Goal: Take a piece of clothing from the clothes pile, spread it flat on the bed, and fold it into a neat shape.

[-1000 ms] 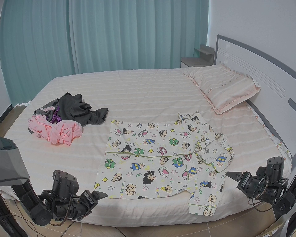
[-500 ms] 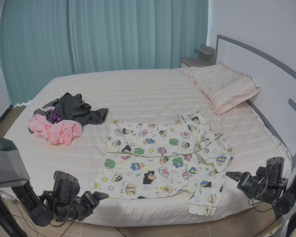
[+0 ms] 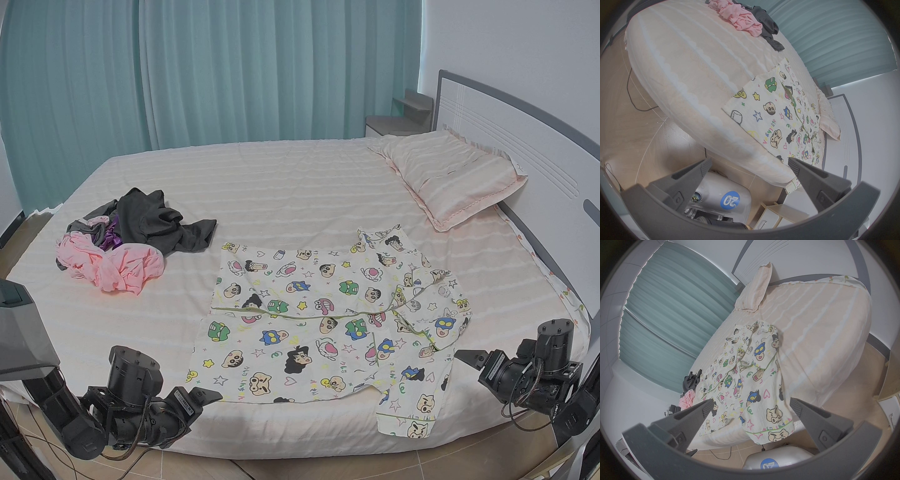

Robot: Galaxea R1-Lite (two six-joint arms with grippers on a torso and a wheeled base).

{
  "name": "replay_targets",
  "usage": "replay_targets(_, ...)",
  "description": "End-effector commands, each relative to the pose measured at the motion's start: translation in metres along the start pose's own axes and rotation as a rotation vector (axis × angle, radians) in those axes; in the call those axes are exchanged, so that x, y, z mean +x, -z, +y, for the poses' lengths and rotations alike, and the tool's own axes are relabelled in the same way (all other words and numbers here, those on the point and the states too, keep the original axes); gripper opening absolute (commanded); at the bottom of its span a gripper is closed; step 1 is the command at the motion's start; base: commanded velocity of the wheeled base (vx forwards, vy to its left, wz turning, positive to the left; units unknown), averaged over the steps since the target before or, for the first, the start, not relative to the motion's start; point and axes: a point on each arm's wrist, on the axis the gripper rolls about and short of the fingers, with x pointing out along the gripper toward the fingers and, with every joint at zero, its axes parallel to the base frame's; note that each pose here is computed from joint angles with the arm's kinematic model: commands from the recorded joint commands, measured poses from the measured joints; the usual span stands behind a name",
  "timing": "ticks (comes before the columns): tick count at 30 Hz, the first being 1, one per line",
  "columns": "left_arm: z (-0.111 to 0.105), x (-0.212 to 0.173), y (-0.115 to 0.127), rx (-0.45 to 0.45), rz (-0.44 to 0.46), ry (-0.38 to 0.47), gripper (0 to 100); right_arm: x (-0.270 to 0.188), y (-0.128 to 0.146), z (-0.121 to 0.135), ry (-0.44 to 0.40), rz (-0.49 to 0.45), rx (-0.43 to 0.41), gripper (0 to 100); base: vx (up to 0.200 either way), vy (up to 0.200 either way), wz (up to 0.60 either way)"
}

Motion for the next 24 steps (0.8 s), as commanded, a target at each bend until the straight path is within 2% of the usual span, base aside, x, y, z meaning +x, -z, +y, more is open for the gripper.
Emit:
replay_targets(1, 0.000, 0.001, 0.000, 0.002, -0.001, -0.005, 100, -0.002, 0.003, -0.004, 0.017, 0.015, 0.000, 100, 0.000, 0.000, 0.00)
replay_targets(11, 0.002, 0.004, -0.002, -0.002, -0.010, -0.022, 100, -0.001, 0.003, -0.004, 0.020, 0.015, -0.001, 100, 0.000, 0.000, 0.00)
replay_targets(13, 0.007, 0.008, -0.001, -0.001, -0.032, -0.068, 100, -0.001, 0.003, -0.004, 0.021, 0.016, -0.001, 100, 0.000, 0.000, 0.00)
replay_targets(17, 0.009, 0.018, -0.001, 0.002, -0.047, -0.106, 100, -0.001, 0.003, -0.004, 0.021, 0.016, -0.001, 100, 0.000, 0.000, 0.00)
replay_targets(24, 0.003, 0.032, -0.006, 0.004, -0.089, -0.097, 100, -0.001, 0.004, -0.004, 0.019, 0.018, -0.002, 100, 0.000, 0.000, 0.00)
